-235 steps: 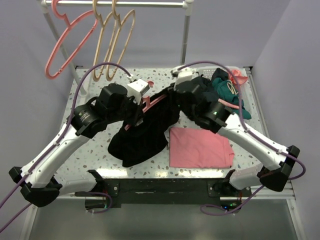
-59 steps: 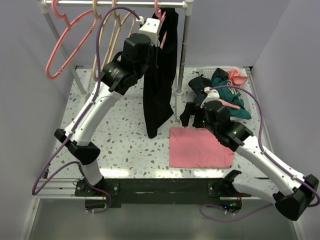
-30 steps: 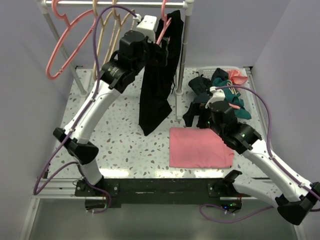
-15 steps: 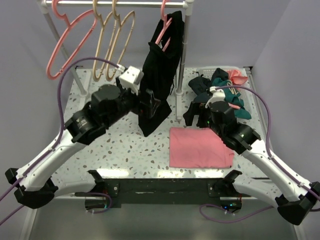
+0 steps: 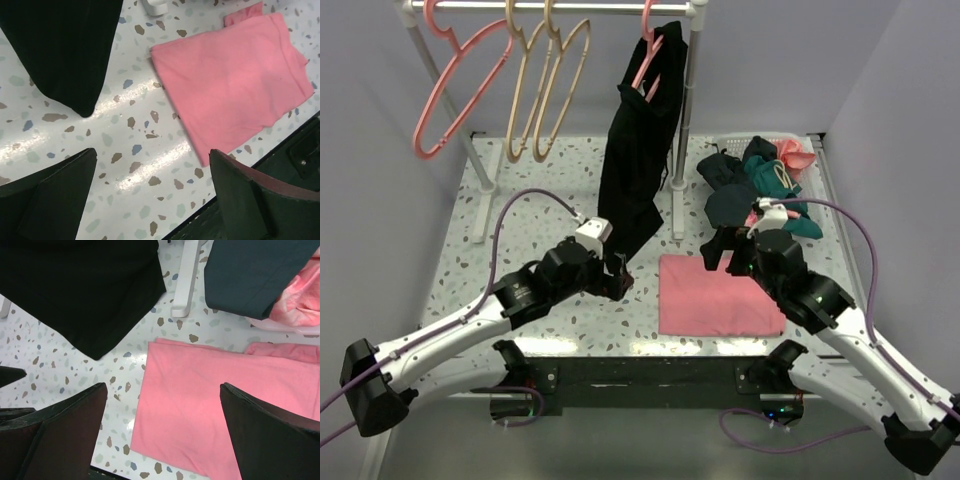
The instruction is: Place the shorts on the hanger
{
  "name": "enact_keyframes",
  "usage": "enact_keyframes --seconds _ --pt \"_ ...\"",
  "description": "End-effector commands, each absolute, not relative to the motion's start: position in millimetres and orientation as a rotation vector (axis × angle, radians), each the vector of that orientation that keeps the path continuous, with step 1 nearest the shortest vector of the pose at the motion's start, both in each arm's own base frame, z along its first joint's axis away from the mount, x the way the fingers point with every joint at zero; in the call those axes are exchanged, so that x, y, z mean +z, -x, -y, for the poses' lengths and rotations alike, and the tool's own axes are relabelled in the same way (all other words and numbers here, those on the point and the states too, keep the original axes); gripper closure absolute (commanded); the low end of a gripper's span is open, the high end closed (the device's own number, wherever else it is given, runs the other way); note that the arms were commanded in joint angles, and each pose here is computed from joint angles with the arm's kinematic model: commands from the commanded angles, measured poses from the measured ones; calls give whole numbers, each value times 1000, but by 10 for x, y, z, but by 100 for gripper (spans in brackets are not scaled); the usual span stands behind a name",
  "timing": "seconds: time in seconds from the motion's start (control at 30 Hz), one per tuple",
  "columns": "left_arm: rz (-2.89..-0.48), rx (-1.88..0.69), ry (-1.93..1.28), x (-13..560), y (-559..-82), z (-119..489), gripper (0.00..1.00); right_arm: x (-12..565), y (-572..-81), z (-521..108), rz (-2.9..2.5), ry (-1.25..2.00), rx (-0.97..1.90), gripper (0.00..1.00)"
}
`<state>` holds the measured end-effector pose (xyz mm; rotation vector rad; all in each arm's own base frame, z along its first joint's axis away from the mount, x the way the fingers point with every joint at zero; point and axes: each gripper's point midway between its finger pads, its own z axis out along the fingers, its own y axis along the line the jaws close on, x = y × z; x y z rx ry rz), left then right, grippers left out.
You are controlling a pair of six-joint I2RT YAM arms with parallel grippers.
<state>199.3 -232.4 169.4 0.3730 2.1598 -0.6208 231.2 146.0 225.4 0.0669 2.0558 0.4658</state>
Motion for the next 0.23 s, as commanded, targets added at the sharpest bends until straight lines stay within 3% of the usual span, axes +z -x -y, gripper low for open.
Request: enact_keyframes --seconds 0.0,0.2 --pt "-2015 -835 -254 2005 -2033 2548 0 2155 -2258 -1312 -2066 -151 429 1" --pt "-1990 -847 -235 2076 -2059 2555 0 2092 -2199 -1263 -2076 -172 428 1"
